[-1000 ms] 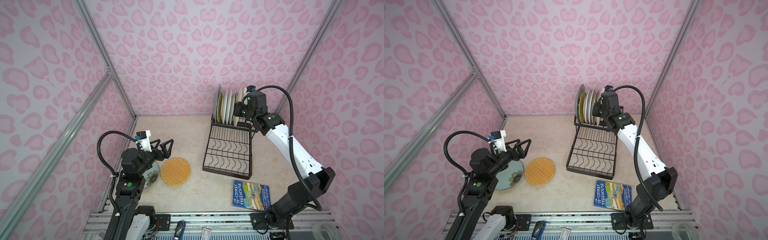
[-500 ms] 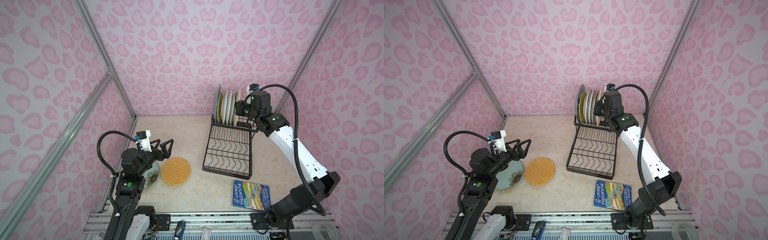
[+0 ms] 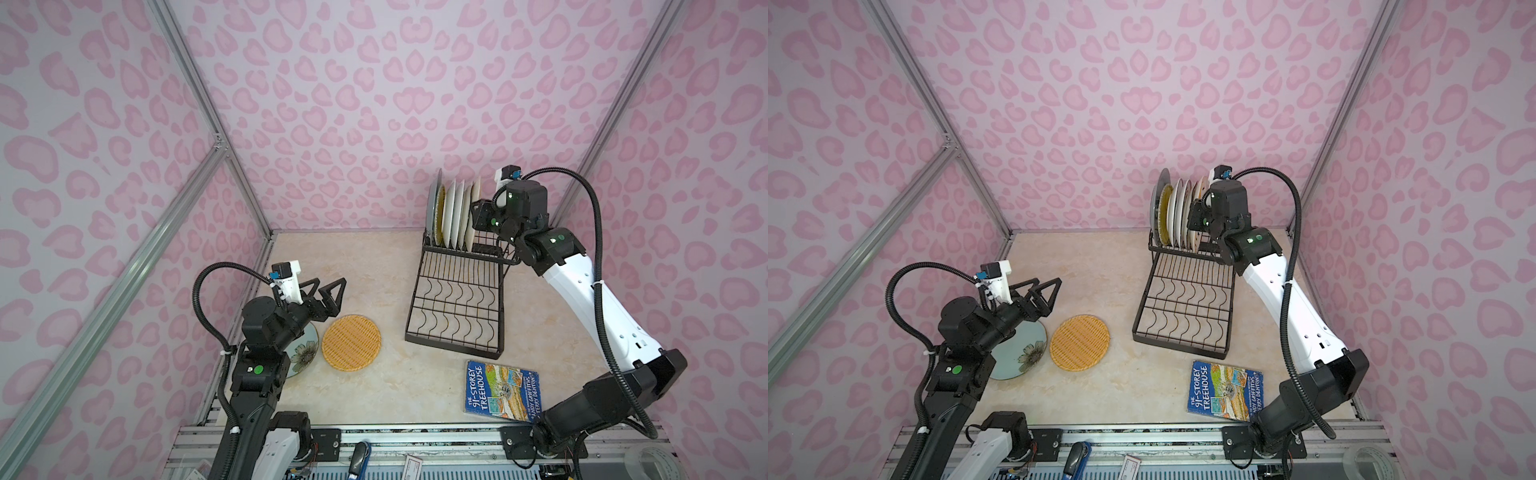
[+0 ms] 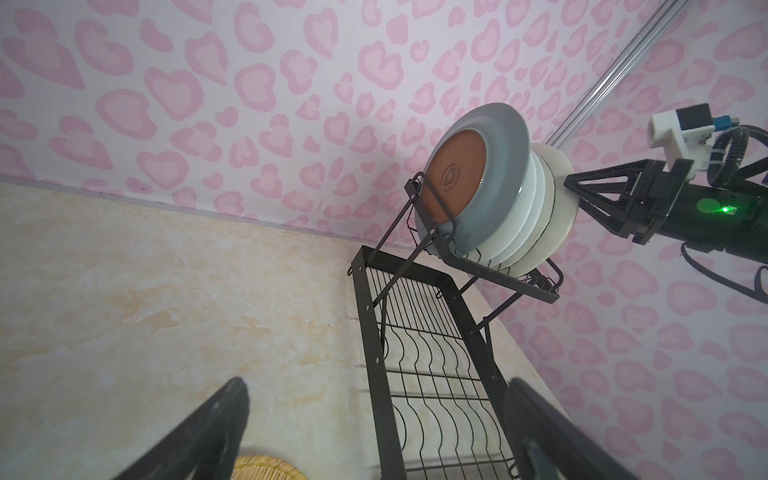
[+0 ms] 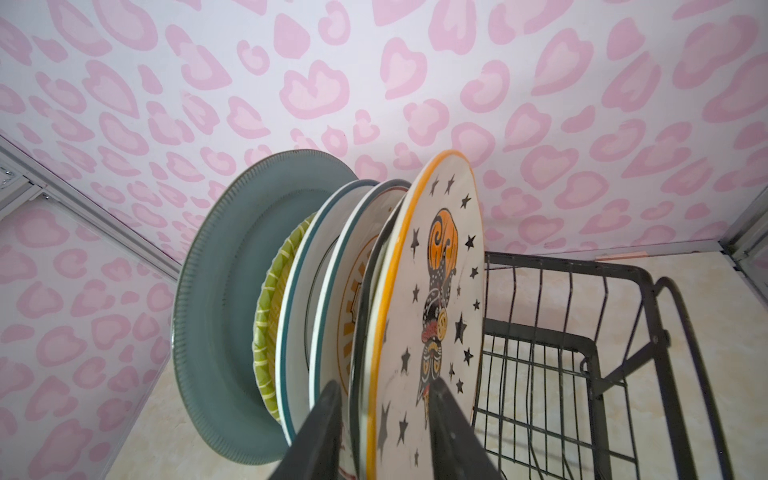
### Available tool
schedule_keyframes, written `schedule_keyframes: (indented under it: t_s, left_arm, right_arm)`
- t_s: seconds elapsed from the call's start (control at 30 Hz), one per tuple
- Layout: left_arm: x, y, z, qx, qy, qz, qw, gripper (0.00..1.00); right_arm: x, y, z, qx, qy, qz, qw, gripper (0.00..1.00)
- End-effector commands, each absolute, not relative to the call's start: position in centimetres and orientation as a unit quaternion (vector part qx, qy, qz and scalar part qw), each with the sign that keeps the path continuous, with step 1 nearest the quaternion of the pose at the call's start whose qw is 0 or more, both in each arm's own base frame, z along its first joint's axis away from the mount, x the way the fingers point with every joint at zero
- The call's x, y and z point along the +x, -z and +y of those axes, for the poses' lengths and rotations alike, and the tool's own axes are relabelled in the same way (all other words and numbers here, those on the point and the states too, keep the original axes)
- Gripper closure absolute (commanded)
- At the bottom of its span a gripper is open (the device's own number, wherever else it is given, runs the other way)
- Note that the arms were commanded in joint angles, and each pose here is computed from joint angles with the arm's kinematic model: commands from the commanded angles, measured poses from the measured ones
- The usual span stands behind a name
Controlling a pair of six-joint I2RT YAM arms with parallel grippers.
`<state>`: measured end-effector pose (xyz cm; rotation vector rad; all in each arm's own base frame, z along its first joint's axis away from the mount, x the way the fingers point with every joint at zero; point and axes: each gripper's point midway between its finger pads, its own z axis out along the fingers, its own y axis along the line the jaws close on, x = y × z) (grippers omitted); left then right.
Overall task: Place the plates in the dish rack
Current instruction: 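Lower the star plate into the upper-tier slot beside the other plates, then open the right gripper and draw it back down from the rack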
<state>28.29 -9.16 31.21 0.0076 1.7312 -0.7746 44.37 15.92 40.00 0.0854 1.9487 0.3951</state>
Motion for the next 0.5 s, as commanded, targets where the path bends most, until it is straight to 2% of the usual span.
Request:
schedule_keyframes:
  t_s: [0.0,0.47]
  left_arm:
    - [28.2,-31.4,-9.2,0.008,0.330,0.739,0.587,0.02]
    - [28.3,-31.4,-9.1,0.007,0.329,0.740,0.587,0.02]
  right_arm:
    - [44.2,-40.7,16.1,0.035,-0.175,0.815,0.552,0.65]
    - [42.9,-42.7,15.8,0.030,-0.191,0.802,0.565,0.63]
